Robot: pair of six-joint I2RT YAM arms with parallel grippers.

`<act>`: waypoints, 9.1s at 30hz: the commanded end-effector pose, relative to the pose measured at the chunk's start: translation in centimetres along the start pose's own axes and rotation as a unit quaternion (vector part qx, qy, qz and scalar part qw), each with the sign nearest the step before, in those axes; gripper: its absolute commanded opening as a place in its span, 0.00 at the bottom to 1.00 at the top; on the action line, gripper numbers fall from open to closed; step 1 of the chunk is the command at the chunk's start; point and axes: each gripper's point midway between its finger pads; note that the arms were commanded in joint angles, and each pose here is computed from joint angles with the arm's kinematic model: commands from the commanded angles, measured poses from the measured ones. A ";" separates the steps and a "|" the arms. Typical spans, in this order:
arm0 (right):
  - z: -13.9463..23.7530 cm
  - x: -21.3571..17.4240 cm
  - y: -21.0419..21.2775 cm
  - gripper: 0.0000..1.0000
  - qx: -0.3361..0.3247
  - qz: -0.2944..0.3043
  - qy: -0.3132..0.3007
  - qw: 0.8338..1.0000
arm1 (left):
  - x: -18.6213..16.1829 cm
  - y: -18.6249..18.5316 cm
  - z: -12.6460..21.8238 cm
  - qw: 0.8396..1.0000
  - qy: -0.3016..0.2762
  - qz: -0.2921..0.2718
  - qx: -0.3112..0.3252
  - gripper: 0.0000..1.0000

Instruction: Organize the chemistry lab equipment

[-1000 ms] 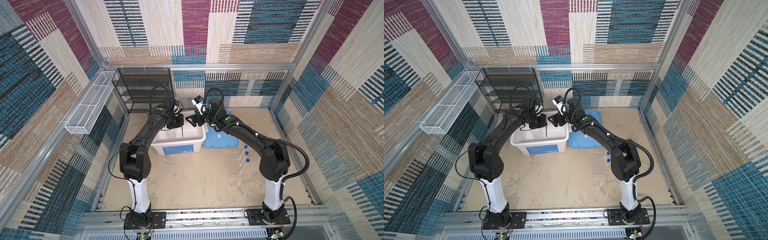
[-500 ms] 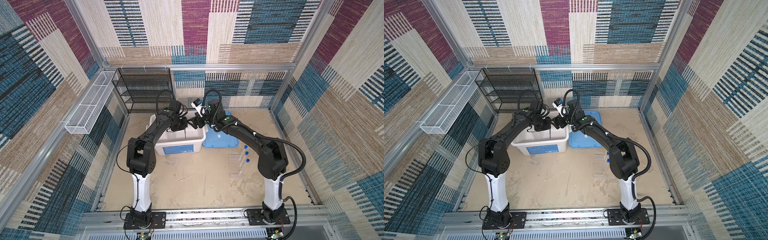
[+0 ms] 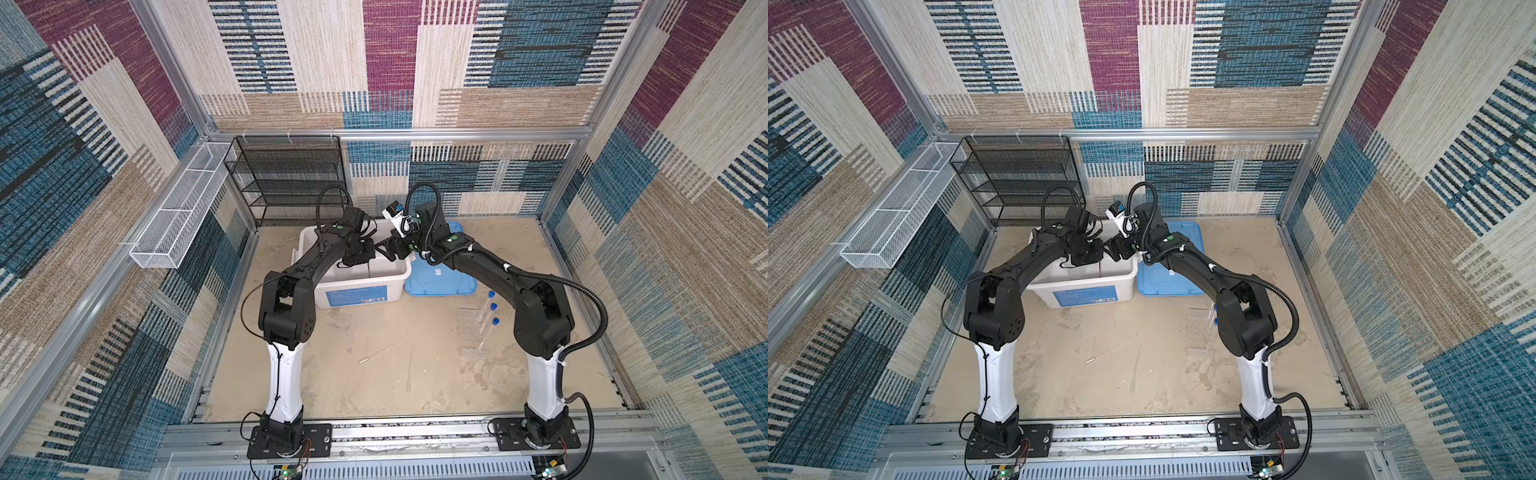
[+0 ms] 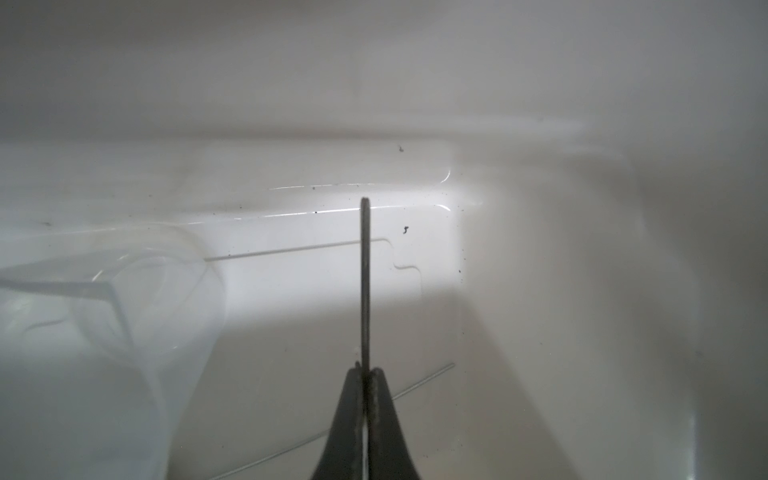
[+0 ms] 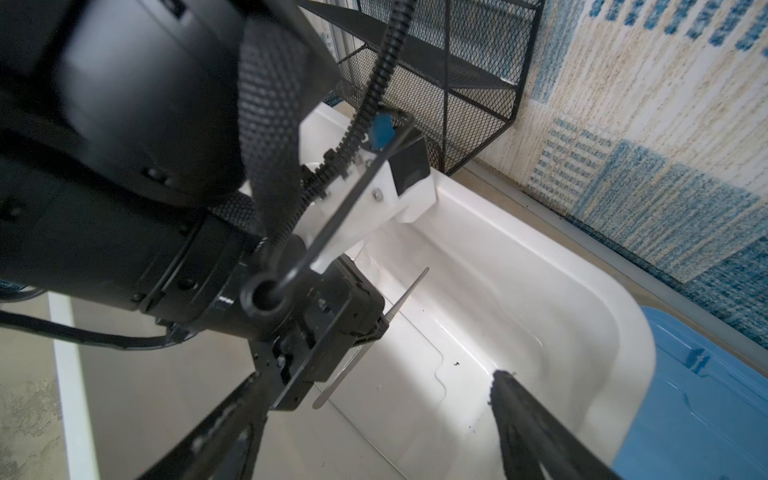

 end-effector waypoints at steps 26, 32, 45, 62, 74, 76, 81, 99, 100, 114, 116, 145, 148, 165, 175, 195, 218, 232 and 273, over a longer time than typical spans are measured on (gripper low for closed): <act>-0.4 -1.3 -0.1 0.85 0.007 0.038 0.010 0.999 | -3.0 1.0 -4.0 0.999 0.036 -0.012 0.016 0.17; -0.3 -0.8 -0.1 0.85 0.004 0.040 0.005 0.999 | -3.1 0.9 -4.1 0.999 0.039 -0.014 0.013 0.24; 2.1 2.1 1.6 0.86 0.019 0.032 -0.037 0.999 | 0.6 -1.8 1.9 0.999 -0.025 -0.027 -0.030 0.41; 13.9 1.8 5.3 0.99 0.010 -0.021 -0.099 0.995 | -2.3 -7.8 21.6 0.959 -0.178 -0.192 -0.111 0.99; 18.1 -10.1 6.7 0.98 0.033 -0.103 -0.028 0.994 | -16.5 -5.7 19.2 0.956 -0.086 -0.254 -0.121 0.81; 18.0 -11.6 6.5 0.96 0.027 -0.116 -0.015 0.993 | -18.0 -5.1 17.1 0.965 -0.062 -0.234 -0.101 0.78; 17.6 -13.9 6.4 0.94 0.021 -0.126 0.008 0.992 | -21.6 -4.3 11.4 0.972 0.002 -0.225 -0.059 0.70; 16.7 -14.6 7.2 0.91 0.035 -0.113 0.025 0.993 | -27.6 -4.2 4.5 0.963 0.088 -0.254 0.009 0.45; 16.6 -14.6 7.1 0.91 0.035 -0.114 0.026 0.993 | -27.9 -4.3 4.4 0.961 0.090 -0.261 0.009 0.45; 16.7 -14.4 7.3 0.91 0.030 -0.116 0.020 0.993 | -29.9 -4.6 2.9 0.956 0.134 -0.260 0.025 0.09; 16.8 -14.0 7.4 0.91 0.031 -0.115 0.014 0.993 | -29.6 -4.8 3.1 0.958 0.128 -0.255 0.022 0.00; 16.5 3.7 6.4 0.93 -0.023 -0.089 -0.127 0.988 | 0.0 -12.1 16.0 0.982 -0.146 -0.035 -0.112 0.00; 15.7 5.0 5.7 0.93 -0.027 -0.073 -0.130 0.988 | 1.5 -11.7 13.3 0.984 -0.136 -0.026 -0.108 0.00; 11.6 3.0 3.0 0.92 -0.006 0.004 -0.046 0.999 | 2.0 -9.4 0.6 0.991 -0.063 0.024 -0.114 0.00; 9.7 1.8 1.6 0.91 -0.022 0.053 -0.024 0.998 | 0.5 -8.2 -3.4 0.994 -0.033 0.032 -0.096 0.00; 6.0 -1.2 -0.4 0.87 -0.031 0.049 0.027 0.998 | -3.1 -6.1 -9.2 0.998 0.025 0.013 -0.057 0.00; 8.4 1.2 0.9 0.87 -0.034 0.050 -0.004 0.998 | 1.1 -8.1 -1.3 0.995 -0.048 -0.016 -0.082 0.67; 14.4 3.8 2.7 1.00 -0.056 0.033 -0.068 0.996 | 1.9 -8.2 10.2 0.989 -0.130 -0.029 -0.072 1.00; 18.9 -20.9 6.3 0.89 -0.032 -0.202 0.134 0.970 | -32.7 -17.0 5.8 0.959 0.197 -0.184 -0.093 0.37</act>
Point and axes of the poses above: each gripper's point midway between its finger pads, its own z axis back along the fingers, its own y axis along the line the jaws close on, x = y × z, and after that the axes turned 12 degrees about -z, right-handed
